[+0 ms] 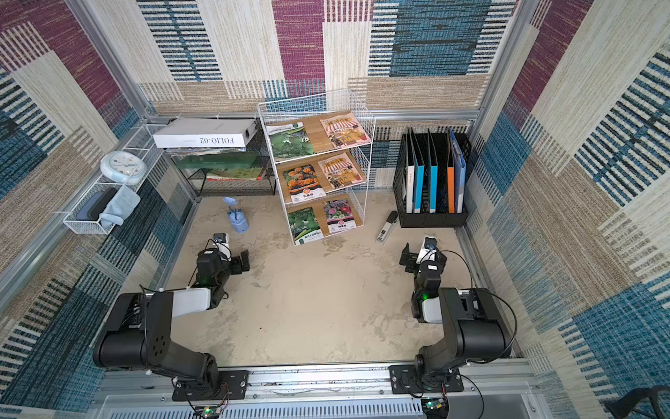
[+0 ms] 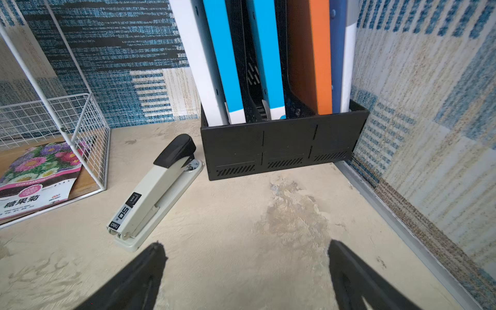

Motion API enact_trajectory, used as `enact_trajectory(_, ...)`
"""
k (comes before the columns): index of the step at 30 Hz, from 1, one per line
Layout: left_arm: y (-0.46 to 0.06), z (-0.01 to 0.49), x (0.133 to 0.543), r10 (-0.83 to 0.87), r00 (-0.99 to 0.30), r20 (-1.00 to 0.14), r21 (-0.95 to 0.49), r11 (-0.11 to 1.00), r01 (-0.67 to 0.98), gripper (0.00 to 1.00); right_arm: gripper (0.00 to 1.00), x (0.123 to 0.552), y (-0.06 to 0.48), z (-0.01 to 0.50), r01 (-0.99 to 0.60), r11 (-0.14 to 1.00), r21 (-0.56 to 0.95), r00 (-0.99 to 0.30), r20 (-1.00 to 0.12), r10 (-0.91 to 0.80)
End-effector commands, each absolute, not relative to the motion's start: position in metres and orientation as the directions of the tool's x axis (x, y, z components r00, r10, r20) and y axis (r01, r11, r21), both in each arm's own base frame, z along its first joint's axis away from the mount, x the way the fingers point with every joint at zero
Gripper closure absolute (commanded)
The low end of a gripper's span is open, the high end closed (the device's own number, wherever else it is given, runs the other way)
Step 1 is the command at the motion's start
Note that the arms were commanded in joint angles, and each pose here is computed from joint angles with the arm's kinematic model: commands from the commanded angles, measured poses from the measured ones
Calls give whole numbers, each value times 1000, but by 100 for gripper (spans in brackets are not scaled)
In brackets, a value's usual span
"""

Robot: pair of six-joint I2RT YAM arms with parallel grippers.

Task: Take the seed bag off the shelf
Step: Adjust the shelf at the center of the board.

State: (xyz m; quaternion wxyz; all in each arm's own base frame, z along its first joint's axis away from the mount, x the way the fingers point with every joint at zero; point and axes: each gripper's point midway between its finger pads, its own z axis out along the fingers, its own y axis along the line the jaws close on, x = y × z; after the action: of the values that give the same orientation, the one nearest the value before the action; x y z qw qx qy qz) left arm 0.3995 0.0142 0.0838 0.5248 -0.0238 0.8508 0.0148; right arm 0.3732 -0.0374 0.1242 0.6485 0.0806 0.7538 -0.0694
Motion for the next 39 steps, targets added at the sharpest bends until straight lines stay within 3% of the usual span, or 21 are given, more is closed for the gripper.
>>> enact_trajectory(1, 15, 89, 402, -17, -432, -902, 6, 999, -51, 0, 1, 374, -39, 128, 221, 975, 4, -132, -991, 34)
enact_trajectory(39, 20, 91, 401, -23, -424, -905, 13, 996, -83, 1, 3, 372, -39, 130, 219, 976, 10, -122, -992, 37)
